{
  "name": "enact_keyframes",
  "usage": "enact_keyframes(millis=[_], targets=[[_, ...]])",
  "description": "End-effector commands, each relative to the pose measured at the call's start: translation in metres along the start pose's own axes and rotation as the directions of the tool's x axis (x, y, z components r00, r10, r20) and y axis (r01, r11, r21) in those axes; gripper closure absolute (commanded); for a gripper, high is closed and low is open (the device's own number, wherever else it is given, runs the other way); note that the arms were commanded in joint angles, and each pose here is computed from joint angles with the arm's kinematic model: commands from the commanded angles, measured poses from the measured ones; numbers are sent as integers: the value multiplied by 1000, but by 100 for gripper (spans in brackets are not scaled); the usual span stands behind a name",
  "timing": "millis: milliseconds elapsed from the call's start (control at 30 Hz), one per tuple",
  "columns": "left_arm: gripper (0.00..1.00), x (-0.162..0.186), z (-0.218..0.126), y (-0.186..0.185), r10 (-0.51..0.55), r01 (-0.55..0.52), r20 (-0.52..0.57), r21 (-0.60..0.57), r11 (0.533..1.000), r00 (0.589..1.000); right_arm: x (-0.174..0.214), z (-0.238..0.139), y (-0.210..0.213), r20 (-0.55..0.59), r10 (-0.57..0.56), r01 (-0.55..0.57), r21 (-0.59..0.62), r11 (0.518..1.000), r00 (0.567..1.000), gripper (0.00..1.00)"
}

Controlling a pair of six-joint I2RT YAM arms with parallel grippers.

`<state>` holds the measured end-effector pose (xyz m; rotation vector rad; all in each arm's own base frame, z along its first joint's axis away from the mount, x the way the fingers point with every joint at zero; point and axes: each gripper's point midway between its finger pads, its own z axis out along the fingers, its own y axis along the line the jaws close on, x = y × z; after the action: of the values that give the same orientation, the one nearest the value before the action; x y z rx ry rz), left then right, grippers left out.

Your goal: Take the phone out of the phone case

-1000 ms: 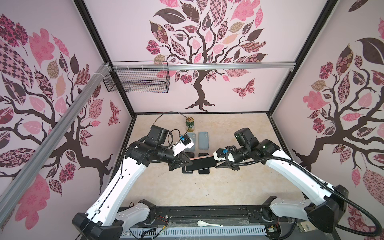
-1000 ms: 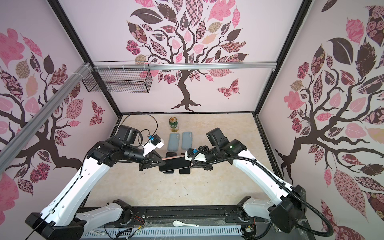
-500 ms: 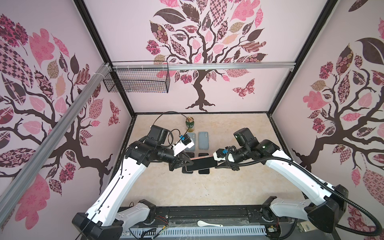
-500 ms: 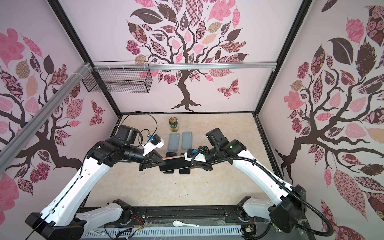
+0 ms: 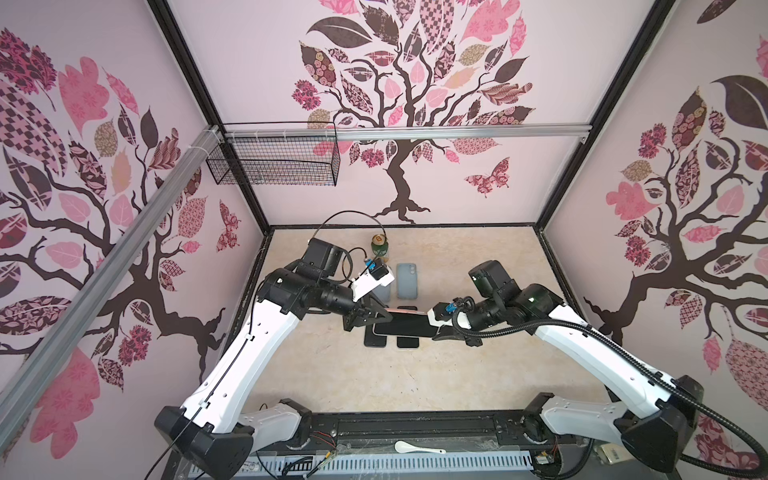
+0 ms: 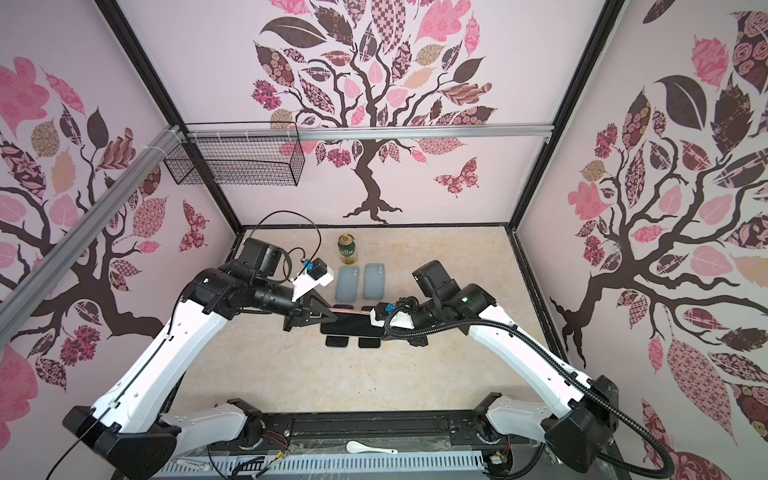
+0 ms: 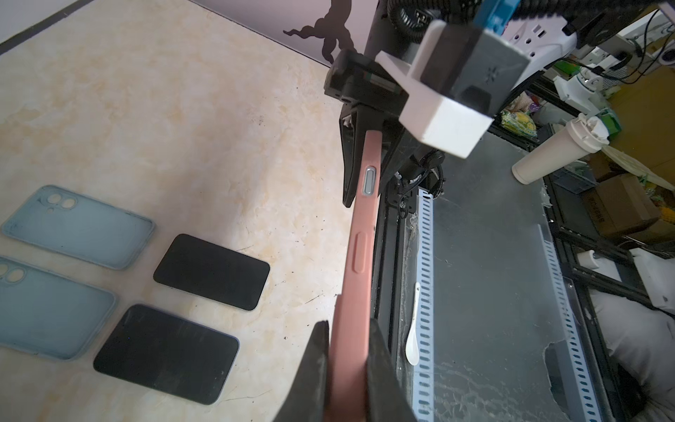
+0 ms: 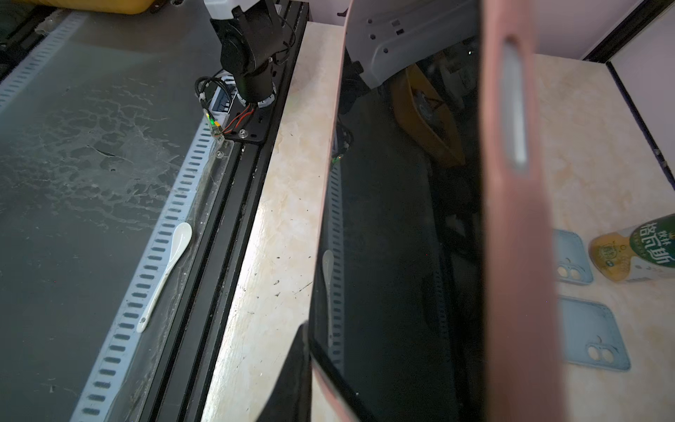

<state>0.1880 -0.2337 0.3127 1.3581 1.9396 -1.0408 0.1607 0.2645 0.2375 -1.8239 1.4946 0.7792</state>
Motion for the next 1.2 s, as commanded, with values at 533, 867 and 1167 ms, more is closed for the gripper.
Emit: enact_keyframes(millis=[533,867,1167], targets=[[100,-20,5,21,44,-44,50,2,999,998,-61,-23,25,220,-246,226,114,967,944,98],[100,-40,-5,7,73,-83,178,54,995,981,-73,-31,42,318,-234,224,69,972,919,59],[100,-44,-6,3,68,-84,209,69,994,976,-93,-35,33,434,-212,181,112,977,875,59]])
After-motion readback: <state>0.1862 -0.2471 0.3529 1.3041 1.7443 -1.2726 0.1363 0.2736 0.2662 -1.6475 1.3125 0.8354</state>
